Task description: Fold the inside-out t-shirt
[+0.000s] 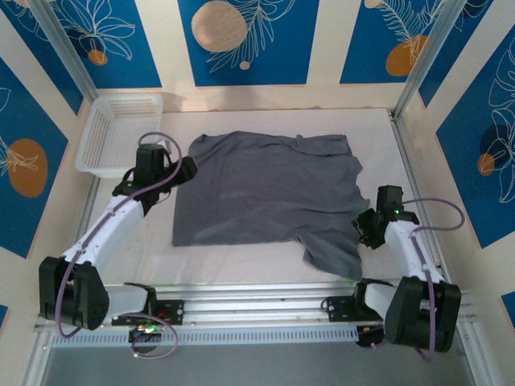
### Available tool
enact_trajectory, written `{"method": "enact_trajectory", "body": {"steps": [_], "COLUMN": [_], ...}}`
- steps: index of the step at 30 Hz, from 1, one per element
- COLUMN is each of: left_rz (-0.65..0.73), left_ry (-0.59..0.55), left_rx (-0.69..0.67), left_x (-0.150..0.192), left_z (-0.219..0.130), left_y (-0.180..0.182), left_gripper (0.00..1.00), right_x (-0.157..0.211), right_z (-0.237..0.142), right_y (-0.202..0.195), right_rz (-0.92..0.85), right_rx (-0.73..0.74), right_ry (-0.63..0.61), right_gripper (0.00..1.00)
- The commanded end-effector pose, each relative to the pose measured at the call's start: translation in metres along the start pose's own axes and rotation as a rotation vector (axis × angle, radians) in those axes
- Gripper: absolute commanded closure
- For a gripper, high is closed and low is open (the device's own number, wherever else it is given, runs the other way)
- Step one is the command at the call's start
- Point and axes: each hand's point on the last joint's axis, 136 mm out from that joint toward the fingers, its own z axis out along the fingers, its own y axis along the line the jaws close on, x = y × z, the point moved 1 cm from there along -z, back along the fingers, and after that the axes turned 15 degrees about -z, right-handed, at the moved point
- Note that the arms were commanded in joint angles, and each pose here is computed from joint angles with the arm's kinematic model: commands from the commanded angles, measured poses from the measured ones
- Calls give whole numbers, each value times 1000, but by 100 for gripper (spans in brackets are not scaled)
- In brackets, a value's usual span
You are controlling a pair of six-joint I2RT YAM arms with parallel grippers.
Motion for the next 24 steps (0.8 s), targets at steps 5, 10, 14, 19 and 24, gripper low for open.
{"method": "enact_trajectory", "body": {"steps": [5,10,14,19,24], "left_rz": [-60,-126,-167,-249,-341], "left_ry": [75,84,110,183,240], "left_rx": [-197,-296,-331,-369,-434], "left_x": [33,44,60,88,122], "left_z": [-10,-27,-41,-59,-72], "left_y": [55,78,94,112,139], "left_gripper": [31,30,30,30,29], "right_x": [13,18,21,10,-5], "right_z": [18,25,36,23,-25], "right_y": [-10,-13,-10,-2,8], "right_rz": [-33,-36,-23,-40,-78], "right_rx": [48,64,54,49,28], "right_ry": [72,101,108,68,-70], "right_gripper": [59,56,58,100,100]}}
